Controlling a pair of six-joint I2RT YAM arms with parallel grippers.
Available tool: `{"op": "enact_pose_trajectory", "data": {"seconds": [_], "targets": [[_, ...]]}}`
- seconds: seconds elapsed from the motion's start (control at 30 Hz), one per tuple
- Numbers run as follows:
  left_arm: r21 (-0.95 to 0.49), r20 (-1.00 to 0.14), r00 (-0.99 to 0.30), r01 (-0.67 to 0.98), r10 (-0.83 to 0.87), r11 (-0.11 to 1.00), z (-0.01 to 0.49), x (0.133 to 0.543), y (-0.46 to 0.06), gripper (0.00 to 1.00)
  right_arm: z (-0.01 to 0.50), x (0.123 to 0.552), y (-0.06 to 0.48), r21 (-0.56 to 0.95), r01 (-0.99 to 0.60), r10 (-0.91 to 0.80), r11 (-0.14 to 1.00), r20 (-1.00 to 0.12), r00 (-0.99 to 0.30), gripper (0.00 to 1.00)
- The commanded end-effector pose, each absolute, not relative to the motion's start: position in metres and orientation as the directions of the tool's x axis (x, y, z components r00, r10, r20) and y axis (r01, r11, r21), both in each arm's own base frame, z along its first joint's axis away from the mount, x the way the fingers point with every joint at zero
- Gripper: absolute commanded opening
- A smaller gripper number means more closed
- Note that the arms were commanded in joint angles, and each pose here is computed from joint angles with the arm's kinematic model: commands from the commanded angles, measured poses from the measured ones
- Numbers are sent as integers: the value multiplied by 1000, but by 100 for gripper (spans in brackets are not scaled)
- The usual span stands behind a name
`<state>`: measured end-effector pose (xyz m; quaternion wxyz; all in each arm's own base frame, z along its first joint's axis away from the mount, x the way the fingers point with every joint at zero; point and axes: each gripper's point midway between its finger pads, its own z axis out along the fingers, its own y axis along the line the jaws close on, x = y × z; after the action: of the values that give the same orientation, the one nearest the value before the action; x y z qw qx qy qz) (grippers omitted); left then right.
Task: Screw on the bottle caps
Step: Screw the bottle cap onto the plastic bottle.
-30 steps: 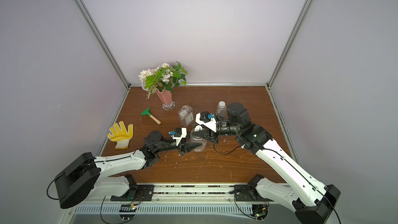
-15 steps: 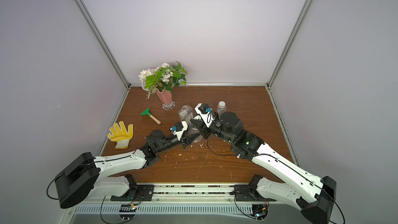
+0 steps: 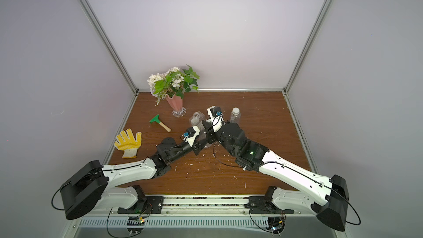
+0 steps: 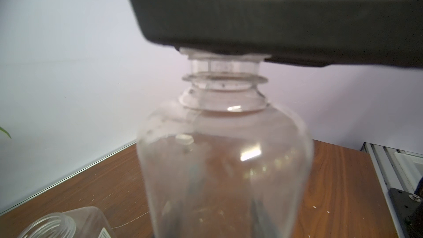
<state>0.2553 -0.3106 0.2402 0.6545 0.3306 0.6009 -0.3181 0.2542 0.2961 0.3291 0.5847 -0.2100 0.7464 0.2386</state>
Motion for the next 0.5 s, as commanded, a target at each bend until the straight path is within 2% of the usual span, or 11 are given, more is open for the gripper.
{"op": "enact_pose_trajectory", "data": {"seconds": [0.0,0.27,0.33,0.47], "targets": [[26,-948,225,762,-227,647,312,259,-292,39,306,243,289,51,-617,-163,785,-944,-287,36],[-47,-960,149,749,-237,661,292,261,-283,39,351,212,275,7,-742,-180,670,-969,-172,94],[-58,-960,136,759,-245,649,290,258,-282,39,361,202,270,-6,-770,-170,638,-977,-133,99],[-52,-956,140,784,-259,619,293,246,-279,39,373,193,258,-50,-811,-174,583,-983,-65,99]]}}
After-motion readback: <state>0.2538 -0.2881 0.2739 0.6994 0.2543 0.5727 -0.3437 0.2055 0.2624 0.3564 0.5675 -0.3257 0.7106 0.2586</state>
